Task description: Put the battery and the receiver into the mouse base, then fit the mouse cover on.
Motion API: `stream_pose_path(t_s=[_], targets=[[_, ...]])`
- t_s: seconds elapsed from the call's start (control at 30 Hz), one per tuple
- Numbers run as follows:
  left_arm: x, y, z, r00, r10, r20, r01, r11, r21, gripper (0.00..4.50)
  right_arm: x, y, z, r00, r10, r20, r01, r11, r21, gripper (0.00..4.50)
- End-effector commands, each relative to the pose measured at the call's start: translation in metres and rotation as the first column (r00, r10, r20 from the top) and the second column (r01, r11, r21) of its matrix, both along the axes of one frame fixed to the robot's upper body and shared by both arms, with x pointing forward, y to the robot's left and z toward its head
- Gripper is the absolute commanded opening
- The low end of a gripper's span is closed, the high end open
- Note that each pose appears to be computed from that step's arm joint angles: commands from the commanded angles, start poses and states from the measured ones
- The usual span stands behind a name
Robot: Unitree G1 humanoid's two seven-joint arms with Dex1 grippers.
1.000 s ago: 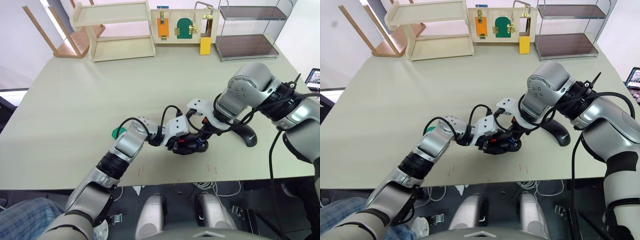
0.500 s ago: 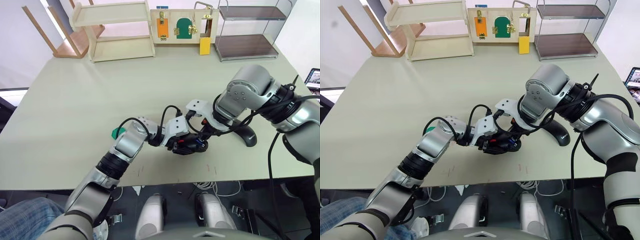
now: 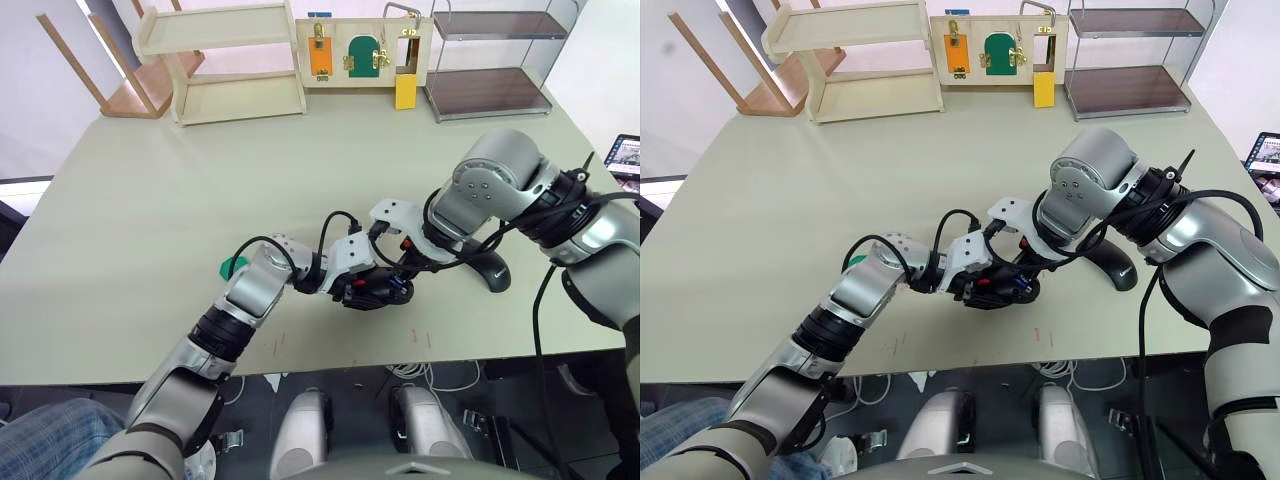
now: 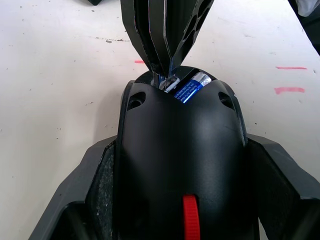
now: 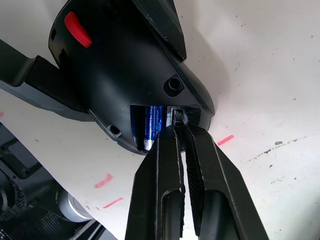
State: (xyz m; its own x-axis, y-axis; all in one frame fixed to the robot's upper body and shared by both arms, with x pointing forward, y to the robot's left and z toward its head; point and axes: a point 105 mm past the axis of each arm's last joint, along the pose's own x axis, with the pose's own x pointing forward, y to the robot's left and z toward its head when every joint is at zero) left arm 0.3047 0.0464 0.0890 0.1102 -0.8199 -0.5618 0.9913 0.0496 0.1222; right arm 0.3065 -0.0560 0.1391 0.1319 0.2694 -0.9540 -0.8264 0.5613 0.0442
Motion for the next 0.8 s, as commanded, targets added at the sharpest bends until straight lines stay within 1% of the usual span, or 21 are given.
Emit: stream_pose_path(t_s=[0.03, 0.8], targets=[[-0.0072, -0.0013, -0.0114, 0.999, -0.009, -0.039, 0.01, 1.0, 0.03, 3.03, -0.0059, 0.0104, 0.0016, 0.999, 0.026, -0.025, -0.025, 0.999, 0.045, 0.0], [-0.0078, -0.0024, -0.012, 0.999, -0.017, -0.043, 0.018, 0.999, 0.029, 3.03, -0.0088, 0.011, 0.0005, 0.999, 0.029, -0.027, -0.027, 0.998, 0.058, 0.0]])
